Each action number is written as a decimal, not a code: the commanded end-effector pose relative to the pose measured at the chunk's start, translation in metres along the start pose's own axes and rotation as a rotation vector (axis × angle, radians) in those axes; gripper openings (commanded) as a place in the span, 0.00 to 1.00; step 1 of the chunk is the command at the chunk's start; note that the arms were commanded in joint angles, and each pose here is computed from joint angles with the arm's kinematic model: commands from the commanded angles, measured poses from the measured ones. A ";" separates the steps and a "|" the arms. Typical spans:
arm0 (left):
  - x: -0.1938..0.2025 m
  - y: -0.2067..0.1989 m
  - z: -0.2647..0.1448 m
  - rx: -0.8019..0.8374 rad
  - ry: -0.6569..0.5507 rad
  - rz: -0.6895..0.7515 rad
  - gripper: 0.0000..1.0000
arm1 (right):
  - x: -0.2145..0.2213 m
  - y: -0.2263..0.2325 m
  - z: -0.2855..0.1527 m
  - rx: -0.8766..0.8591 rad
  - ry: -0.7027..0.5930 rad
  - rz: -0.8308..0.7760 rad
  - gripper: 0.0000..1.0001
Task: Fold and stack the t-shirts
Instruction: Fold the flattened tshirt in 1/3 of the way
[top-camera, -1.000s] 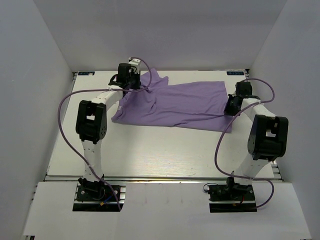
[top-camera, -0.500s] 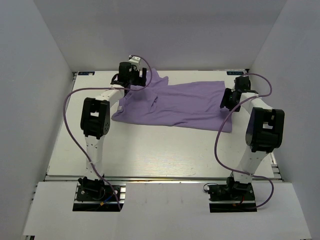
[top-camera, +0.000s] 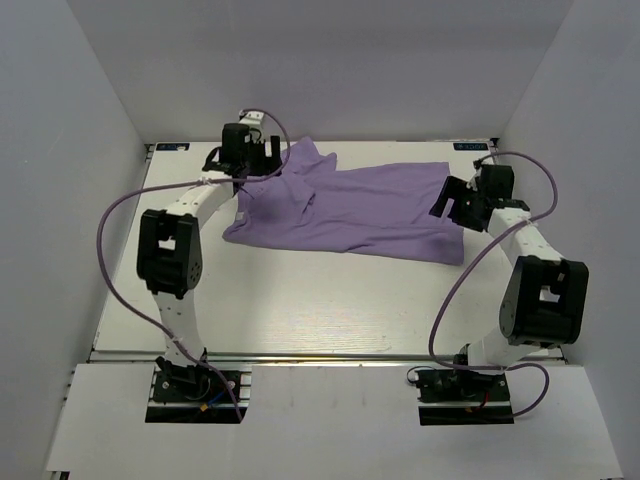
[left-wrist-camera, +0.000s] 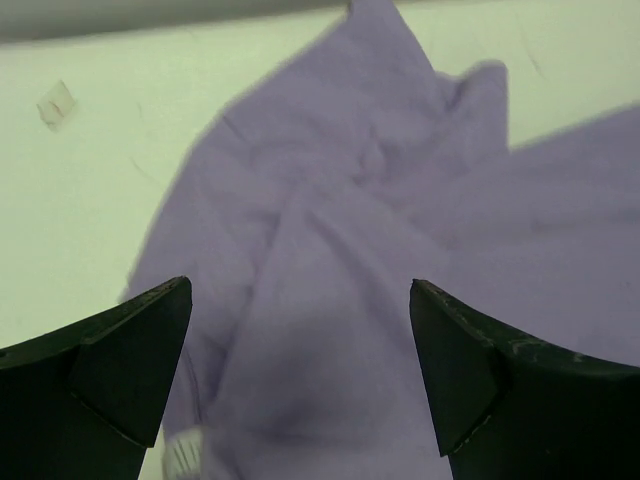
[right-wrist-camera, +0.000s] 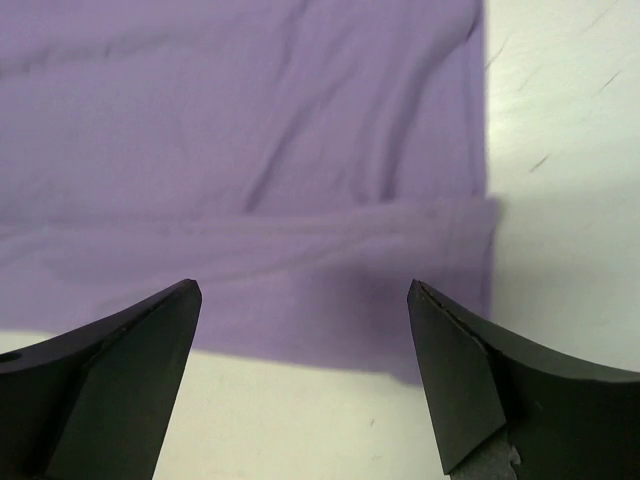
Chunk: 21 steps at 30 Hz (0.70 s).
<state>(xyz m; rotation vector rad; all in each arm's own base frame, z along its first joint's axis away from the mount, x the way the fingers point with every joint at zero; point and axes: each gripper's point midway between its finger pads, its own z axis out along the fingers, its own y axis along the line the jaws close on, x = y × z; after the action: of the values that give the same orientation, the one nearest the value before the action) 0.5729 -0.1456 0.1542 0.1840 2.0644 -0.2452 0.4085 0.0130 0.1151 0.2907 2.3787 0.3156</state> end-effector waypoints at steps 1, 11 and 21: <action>0.047 -0.024 -0.041 0.075 0.105 -0.095 1.00 | 0.023 0.018 -0.002 -0.123 0.021 0.021 0.90; 0.149 -0.018 -0.057 0.056 0.296 -0.231 1.00 | 0.071 -0.003 0.032 -0.091 0.137 0.081 0.90; 0.264 0.026 -0.138 -0.261 0.553 -0.301 1.00 | 0.172 -0.053 0.020 0.191 0.371 0.338 0.90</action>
<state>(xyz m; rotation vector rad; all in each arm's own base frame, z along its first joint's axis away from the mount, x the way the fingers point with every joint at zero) 0.4047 -0.1137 0.0266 -0.1060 2.4302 -0.2872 0.3715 0.0279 0.0294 0.5106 2.4975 0.4481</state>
